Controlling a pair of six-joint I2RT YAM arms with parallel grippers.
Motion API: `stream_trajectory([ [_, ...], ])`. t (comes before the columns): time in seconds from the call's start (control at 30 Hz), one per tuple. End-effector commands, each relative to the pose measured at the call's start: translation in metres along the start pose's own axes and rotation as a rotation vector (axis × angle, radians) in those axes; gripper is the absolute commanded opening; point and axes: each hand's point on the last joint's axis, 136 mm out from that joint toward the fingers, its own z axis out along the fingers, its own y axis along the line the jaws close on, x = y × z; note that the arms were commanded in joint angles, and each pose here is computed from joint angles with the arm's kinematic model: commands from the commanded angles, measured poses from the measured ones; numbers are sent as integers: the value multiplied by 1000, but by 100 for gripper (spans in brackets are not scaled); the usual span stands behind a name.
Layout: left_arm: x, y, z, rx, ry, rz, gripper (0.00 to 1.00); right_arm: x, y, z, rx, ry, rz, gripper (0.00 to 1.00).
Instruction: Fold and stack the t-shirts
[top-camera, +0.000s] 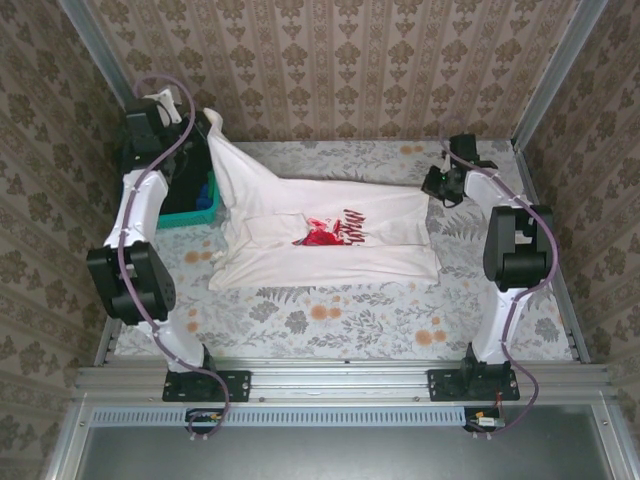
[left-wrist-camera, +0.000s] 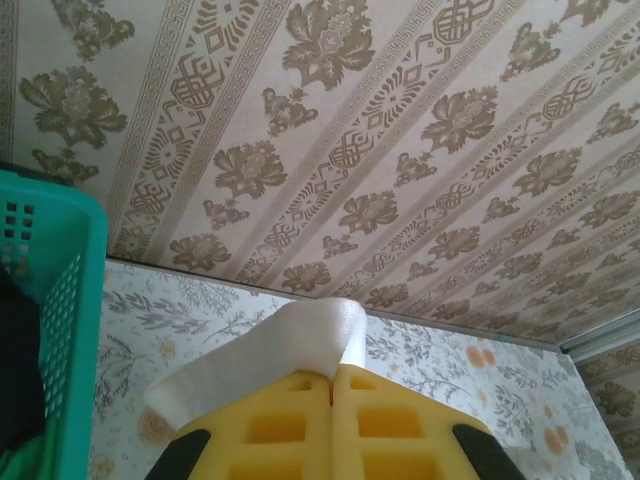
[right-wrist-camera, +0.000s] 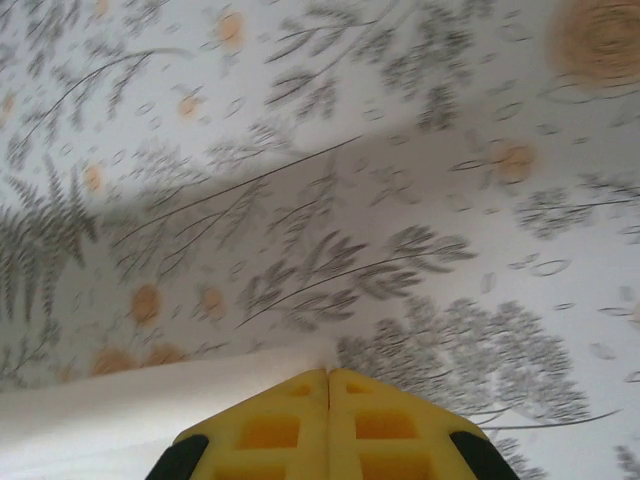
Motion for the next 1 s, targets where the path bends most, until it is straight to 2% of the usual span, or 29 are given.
stream_trajectory([
  [0.0, 15, 21, 19, -36, 69, -3, 0, -1, -32, 19, 26, -3, 95, 0],
  [0.1, 26, 31, 29, -29, 100, -26, 0, -13, -21, 23, -72, -30, 105, 0],
  [0.27, 29, 32, 28, -33, 101, -22, 0, -37, 11, 4, -197, -106, 45, 0],
  [0.43, 25, 17, 17, 6, 94, -28, 0, -29, 24, -12, -225, -100, -27, 1],
  [0.53, 30, -3, -1, 55, 93, -33, 0, -5, 15, -21, -189, -88, -25, 2],
  [0.67, 50, -20, -46, 45, 89, -13, 0, 20, -3, -44, -125, -99, 14, 4],
  [0.87, 99, -5, -117, -110, 66, -2, 0, 42, -15, -53, -174, -74, 152, 8],
  [0.97, 129, 2, -134, -136, 80, -18, 0, 58, -24, -48, -154, -47, 189, 8],
])
